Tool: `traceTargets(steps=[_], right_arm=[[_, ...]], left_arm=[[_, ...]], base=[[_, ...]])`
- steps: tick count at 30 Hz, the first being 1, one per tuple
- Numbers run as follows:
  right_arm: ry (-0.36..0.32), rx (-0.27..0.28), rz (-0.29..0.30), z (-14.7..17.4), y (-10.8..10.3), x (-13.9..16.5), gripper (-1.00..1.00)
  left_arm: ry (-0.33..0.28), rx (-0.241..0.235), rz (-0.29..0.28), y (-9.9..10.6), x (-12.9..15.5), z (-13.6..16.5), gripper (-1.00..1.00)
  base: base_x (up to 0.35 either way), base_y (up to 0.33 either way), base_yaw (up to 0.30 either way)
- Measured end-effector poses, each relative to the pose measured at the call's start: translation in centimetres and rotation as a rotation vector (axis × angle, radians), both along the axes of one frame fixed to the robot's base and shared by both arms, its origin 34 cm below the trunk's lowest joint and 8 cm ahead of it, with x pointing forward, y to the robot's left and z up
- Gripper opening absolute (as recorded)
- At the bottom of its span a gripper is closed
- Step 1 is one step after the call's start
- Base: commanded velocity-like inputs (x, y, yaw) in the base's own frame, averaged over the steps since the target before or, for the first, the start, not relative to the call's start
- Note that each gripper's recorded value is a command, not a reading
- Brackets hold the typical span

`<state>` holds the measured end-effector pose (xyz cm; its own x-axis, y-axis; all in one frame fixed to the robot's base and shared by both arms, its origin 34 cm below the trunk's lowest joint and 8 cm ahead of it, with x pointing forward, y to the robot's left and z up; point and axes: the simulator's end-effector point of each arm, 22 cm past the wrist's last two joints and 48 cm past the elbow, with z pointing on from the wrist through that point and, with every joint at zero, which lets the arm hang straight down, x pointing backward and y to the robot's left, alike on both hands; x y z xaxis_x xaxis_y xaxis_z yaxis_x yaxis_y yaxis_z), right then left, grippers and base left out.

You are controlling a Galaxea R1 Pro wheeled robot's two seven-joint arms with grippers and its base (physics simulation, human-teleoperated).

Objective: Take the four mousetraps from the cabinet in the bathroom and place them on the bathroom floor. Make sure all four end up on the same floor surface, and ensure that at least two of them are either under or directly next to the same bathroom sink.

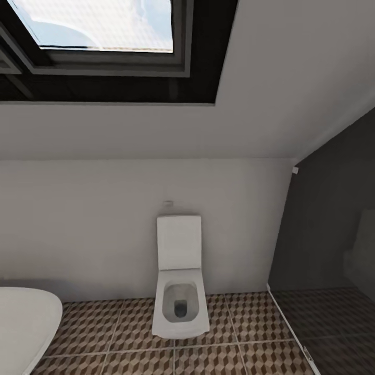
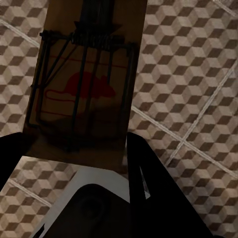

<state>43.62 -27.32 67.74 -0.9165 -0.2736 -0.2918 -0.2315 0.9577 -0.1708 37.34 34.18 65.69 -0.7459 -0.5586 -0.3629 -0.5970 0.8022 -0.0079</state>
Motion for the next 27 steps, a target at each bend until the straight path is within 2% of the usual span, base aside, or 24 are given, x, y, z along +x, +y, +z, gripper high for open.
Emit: traceTargets(steps=[8, 20, 27], right_arm=[[0.0, -0.001, 0.001, -0.01, -0.03, -0.03, -1.0], [0.0, 0.0, -0.001, -0.02, -0.02, -0.03, -1.0], [0.0, 0.0, -0.003, 0.0, -0.03, -0.05, -1.0]], left_arm=[[0.0, 0.0, -0.001, 0.0, 0.01, 0.0, -1.0], [0.0, 0.001, -0.001, 0.01, 0.02, 0.01, -1.0], [0.0, 0.001, -0.001, 0.0, 0.0, 0.02, -1.0]], base=[[0.002, 0.0, 0.204], [0.002, 0.0, 0.016], [0.184, 0.0, 0.001]])
